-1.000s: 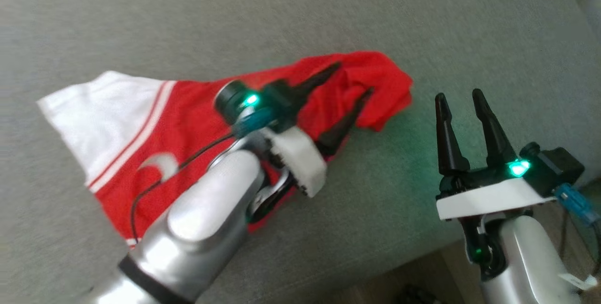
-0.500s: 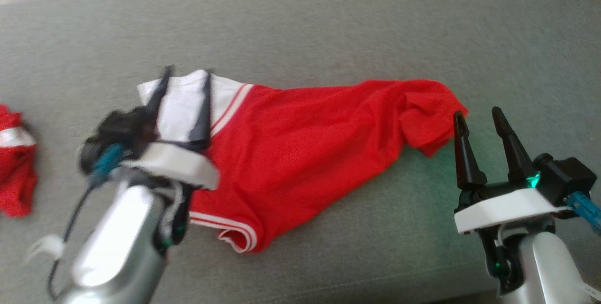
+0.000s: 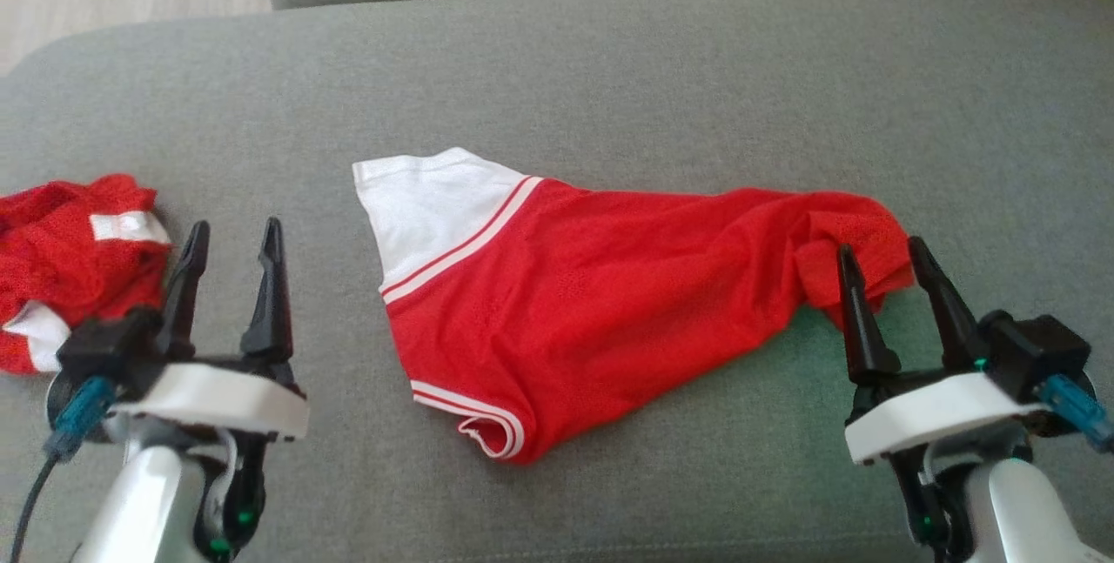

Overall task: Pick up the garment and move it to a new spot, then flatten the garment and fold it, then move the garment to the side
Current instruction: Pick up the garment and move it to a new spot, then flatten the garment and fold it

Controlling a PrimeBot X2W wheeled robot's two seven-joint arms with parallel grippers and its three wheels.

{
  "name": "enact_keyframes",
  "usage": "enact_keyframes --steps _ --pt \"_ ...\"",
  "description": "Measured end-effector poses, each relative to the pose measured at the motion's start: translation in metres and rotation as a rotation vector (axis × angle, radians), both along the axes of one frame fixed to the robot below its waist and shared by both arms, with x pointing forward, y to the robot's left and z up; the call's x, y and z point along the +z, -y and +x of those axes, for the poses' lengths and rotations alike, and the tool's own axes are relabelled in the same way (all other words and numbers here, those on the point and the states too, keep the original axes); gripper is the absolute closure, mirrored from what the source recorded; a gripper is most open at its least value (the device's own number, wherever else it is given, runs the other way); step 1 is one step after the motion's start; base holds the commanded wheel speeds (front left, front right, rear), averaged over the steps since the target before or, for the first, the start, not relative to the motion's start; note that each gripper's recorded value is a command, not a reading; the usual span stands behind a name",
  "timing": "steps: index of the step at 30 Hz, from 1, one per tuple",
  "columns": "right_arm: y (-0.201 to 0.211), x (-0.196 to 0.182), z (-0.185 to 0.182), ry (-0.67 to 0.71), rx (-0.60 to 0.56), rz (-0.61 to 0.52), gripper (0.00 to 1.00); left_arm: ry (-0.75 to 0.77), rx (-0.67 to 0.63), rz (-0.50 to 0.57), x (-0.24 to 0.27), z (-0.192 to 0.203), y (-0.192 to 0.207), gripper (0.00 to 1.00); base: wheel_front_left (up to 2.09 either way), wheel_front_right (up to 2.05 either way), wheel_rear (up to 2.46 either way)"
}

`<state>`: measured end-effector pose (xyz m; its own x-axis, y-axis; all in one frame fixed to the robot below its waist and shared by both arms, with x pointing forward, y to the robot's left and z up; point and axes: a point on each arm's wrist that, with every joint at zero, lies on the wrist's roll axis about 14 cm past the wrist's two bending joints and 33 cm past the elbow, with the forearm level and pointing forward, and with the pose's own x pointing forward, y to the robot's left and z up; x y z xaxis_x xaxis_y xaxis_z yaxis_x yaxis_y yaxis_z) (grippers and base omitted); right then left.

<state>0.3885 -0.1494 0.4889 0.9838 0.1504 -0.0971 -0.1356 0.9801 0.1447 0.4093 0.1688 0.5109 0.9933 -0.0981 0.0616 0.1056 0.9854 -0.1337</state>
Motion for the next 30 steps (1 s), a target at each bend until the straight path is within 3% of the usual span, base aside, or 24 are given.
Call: enact_keyframes --steps 14,30 --pt "-0.001 -0.001 -0.026 -0.019 0.006 -0.002 0.00 -0.007 0.010 0.037 -0.006 -0.048 -0.002 0.00 0.00 0.00 0.00" --pt "0.000 0.001 -0.041 -0.019 0.001 0.000 0.00 -0.005 -0.017 0.051 -0.006 -0.062 0.007 0.00 0.00 0.00 0.00"
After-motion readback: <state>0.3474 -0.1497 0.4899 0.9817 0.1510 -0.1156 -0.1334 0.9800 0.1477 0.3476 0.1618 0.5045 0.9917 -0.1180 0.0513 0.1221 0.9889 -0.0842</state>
